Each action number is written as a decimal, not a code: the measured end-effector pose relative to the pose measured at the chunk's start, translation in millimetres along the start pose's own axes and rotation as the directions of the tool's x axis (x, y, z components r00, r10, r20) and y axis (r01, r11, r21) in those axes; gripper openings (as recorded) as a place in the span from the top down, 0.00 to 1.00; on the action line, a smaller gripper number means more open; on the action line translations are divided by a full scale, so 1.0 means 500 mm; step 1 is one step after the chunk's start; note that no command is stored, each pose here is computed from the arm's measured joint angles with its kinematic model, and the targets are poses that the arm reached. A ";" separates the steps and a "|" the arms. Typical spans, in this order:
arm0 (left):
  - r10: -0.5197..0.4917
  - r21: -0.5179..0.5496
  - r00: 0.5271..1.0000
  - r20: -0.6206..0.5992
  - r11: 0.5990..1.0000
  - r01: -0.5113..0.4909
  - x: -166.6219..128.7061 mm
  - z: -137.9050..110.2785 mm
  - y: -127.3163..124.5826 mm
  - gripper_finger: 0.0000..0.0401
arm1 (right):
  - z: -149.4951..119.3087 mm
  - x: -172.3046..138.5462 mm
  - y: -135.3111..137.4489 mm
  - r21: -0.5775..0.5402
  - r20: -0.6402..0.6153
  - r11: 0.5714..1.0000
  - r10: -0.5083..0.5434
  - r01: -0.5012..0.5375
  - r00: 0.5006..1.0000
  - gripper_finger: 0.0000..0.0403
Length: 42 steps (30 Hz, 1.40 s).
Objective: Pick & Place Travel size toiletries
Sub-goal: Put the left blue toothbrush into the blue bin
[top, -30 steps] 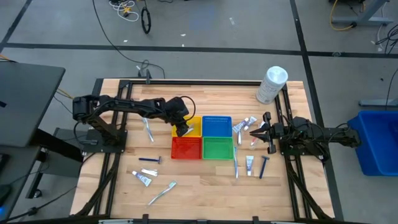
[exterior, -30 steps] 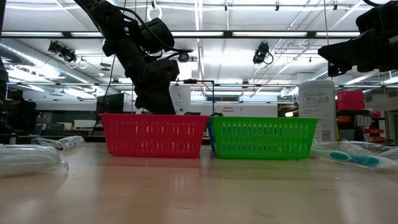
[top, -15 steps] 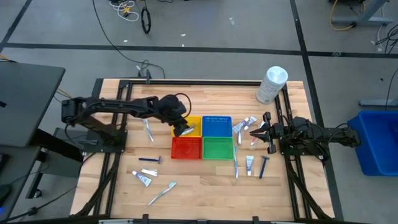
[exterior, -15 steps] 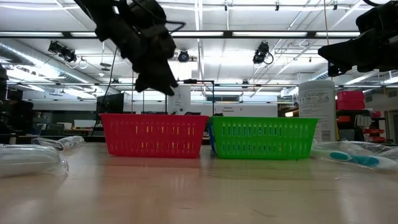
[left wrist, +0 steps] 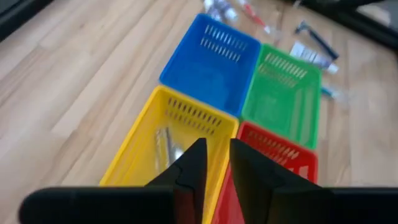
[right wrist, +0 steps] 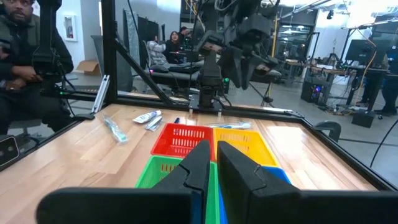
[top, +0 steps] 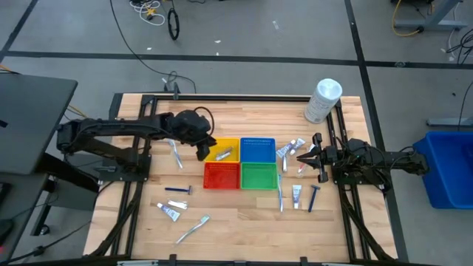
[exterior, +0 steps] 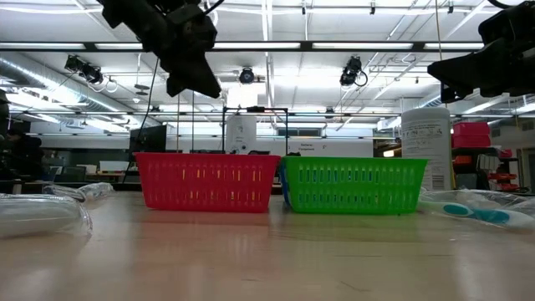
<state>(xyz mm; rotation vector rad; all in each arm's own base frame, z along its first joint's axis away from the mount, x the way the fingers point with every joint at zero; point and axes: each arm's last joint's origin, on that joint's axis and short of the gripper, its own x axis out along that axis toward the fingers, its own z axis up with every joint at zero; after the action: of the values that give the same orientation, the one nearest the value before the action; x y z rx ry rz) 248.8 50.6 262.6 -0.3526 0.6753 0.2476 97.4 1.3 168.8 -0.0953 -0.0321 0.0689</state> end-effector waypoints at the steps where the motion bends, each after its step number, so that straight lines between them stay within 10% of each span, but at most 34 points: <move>1: 0.010 0.003 1.000 -0.013 1.000 -0.010 -0.004 -0.003 0.001 0.85 | 0.000 0.000 0.000 0.000 0.000 1.000 0.000 0.000 1.000 0.90; 9: 0.093 -0.008 0.983 -0.158 0.995 -0.095 -0.020 -0.034 0.011 0.96 | 0.000 0.000 0.000 0.000 0.000 1.000 0.000 0.000 1.000 0.90; 14: 0.276 -0.141 0.931 -0.238 0.939 -0.315 -0.023 -0.055 0.027 0.98 | 0.000 0.000 0.000 0.000 0.000 1.000 0.000 0.000 1.000 0.90; 23: 0.442 -0.413 0.841 -0.312 0.734 -0.539 -0.036 -0.077 0.041 0.92 | 0.000 0.000 0.000 0.000 0.000 1.000 0.000 0.000 1.000 0.90; 28: 0.464 -0.608 0.816 -0.345 0.551 -0.571 -0.029 -0.100 0.050 0.90 | 0.000 0.000 0.000 0.000 0.000 1.000 -0.001 0.001 1.000 0.90; 42: 0.478 -0.644 0.658 -0.581 0.223 -0.731 -0.030 -0.191 0.095 0.77 | 0.000 0.000 0.000 0.000 0.000 1.000 0.000 0.000 1.000 0.90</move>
<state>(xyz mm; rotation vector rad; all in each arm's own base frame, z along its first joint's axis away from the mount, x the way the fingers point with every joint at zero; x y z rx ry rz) 167.8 54.4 191.9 -1.1071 0.9108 1.4065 97.4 1.3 168.8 -0.0953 -0.0319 0.0689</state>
